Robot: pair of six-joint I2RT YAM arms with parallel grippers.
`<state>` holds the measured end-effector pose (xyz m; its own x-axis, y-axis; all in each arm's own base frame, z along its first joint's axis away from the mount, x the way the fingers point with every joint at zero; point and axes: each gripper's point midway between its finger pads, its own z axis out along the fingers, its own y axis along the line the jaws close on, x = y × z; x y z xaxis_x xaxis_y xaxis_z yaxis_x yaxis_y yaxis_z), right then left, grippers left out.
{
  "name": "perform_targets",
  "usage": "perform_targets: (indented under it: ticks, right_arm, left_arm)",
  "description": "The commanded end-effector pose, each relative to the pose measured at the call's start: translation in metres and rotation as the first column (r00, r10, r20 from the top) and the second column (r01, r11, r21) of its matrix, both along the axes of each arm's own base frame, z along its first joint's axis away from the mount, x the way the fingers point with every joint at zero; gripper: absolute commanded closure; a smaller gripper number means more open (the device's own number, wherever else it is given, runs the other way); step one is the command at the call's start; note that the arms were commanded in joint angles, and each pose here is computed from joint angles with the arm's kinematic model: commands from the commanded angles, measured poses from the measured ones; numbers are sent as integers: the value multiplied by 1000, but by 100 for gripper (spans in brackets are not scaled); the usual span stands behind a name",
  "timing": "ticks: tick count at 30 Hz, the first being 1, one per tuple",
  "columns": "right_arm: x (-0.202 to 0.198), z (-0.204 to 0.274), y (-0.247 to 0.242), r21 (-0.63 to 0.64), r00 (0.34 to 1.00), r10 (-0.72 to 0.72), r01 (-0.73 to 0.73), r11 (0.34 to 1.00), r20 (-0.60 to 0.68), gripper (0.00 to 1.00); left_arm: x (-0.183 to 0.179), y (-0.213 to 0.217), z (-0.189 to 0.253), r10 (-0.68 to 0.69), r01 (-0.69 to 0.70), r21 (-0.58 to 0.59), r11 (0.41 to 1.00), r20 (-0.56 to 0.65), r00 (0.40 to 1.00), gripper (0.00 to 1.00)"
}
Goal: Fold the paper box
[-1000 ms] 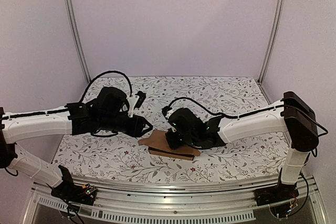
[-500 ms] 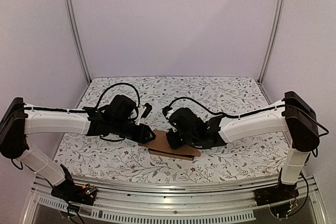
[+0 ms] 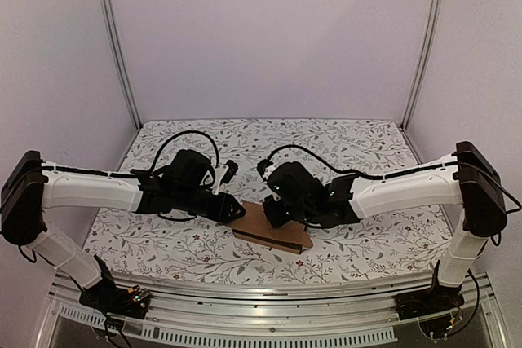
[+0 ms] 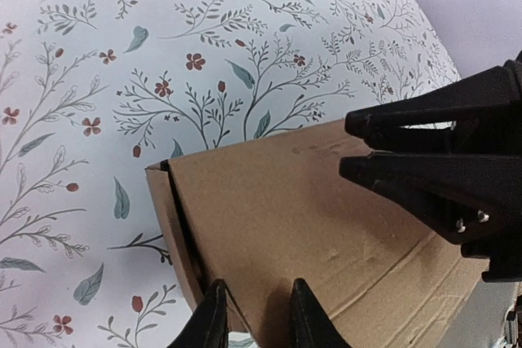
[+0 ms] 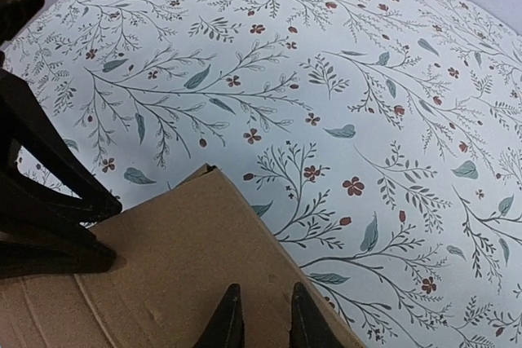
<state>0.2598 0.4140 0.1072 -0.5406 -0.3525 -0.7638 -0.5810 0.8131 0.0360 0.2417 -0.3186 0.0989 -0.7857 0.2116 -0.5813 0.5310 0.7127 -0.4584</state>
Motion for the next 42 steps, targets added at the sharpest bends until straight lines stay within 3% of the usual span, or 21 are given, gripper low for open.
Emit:
perform_targets:
  ticks: [1,8,17,20,32,42]
  right_arm:
    - [-1,40,-18,18,998,-26,25,1000,62,79]
    - [-13,76,-68,58,992,-81,76,995,101,77]
    - [-44,43,-135,87,986,-166,168,982,-28,100]
    - [-55,26,-143,110,980,-176,186,976,-97,100]
    - [-70,1,-117,348,953,-94,196,917,-289,100]
    - [-65,-11,-101,407,933,-65,216,887,-353,100]
  left_arm:
    - [-7,13,-20,3,0,61,998,-46,999,75]
    - [-9,16,-23,10,-7,68,998,-50,999,75]
    - [-10,17,-22,18,-15,59,998,-56,998,75]
    - [-10,17,-22,20,-17,59,998,-56,998,75]
    - [-7,22,-19,41,-37,80,996,-45,998,75]
    - [-6,24,-17,62,-58,82,995,-49,997,75]
